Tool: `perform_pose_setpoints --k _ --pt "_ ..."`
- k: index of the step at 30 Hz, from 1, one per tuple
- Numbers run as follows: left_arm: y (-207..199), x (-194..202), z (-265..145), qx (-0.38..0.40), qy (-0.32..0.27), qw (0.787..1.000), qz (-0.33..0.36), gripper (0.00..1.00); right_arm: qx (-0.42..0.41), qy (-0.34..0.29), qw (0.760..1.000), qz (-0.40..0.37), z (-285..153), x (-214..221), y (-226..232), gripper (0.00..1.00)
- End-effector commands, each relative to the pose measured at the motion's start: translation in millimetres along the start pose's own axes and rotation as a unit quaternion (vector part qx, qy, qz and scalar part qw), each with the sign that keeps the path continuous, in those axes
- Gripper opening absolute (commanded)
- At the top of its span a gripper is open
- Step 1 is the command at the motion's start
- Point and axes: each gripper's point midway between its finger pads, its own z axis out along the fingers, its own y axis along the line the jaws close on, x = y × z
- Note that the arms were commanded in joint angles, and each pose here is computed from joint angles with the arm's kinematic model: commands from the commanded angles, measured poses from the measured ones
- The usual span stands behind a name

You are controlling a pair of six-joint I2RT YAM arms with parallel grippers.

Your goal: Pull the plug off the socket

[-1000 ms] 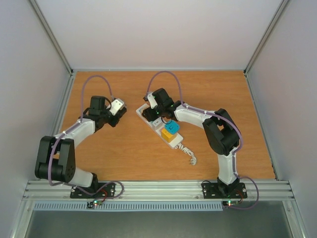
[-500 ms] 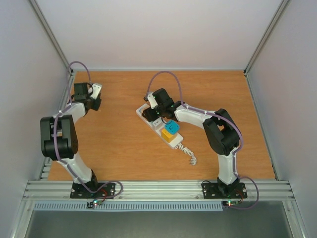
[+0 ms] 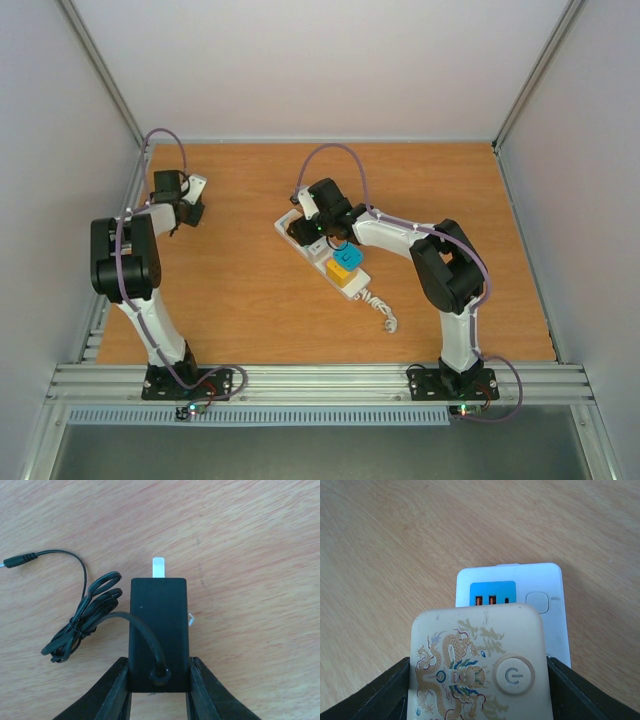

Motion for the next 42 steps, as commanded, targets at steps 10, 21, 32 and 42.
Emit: perform_pose_setpoints --k 10,21,32,42 --pt "-28.5 -15.9 -2.3 0.100 -0.026 0.994 -0.033 0.27 -0.018 0.110 0.994 0.008 1.5 66.1 1.1 0.35" --pt "-35.3 -26.7 -29.8 0.136 -0.049 0.989 -0.041 0.68 -0.034 0.115 0.993 -0.003 2.3 67.2 11.2 0.35" --pt "-57.8 -35.9 -88.1 0.189 -0.095 0.977 -0.038 0.92 -0.079 0.120 0.989 -0.030 0.0 70.3 43.7 0.36" --pt "-87.9 -39.8 -114.0 0.233 -0.103 0.966 -0.031 0.96 -0.075 0.103 0.991 -0.034 -4.8 53.6 51.9 0.63"
